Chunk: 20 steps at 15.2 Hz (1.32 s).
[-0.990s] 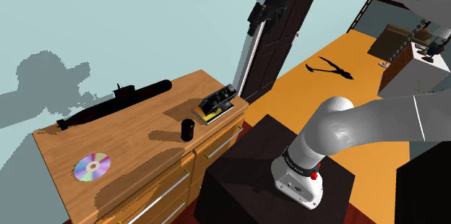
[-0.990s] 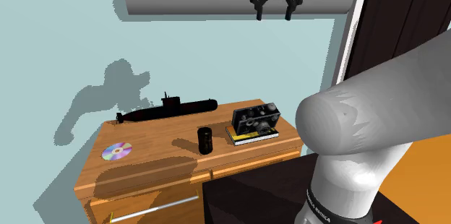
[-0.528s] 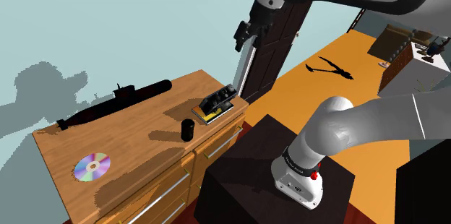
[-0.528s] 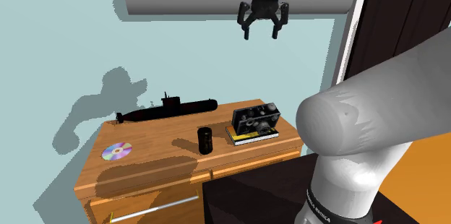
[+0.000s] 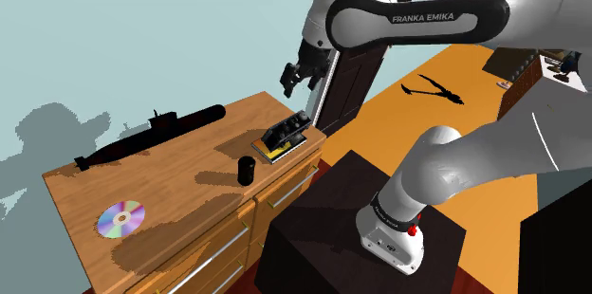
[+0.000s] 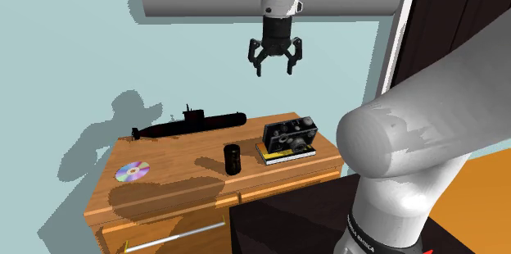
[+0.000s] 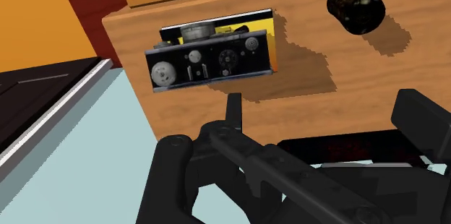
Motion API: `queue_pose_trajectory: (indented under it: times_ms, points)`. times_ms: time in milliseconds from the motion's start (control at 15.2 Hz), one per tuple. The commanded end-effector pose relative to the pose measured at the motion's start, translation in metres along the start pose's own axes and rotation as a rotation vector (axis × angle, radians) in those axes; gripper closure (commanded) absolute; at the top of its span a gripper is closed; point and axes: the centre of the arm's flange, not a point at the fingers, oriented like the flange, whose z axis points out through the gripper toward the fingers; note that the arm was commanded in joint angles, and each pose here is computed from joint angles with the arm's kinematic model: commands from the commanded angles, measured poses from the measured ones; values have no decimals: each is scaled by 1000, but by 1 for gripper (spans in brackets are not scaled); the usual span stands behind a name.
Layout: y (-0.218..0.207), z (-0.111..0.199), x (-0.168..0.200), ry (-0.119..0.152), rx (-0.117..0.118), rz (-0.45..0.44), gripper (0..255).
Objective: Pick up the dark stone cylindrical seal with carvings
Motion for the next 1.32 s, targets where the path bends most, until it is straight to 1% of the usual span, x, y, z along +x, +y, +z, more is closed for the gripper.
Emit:
queue_pose_trajectory:
  times_ms: [0,1254]
  points:
    - [-13,24,0,-4,-3,1,0]
    - [-143,243,1,-51,-41,6,0]
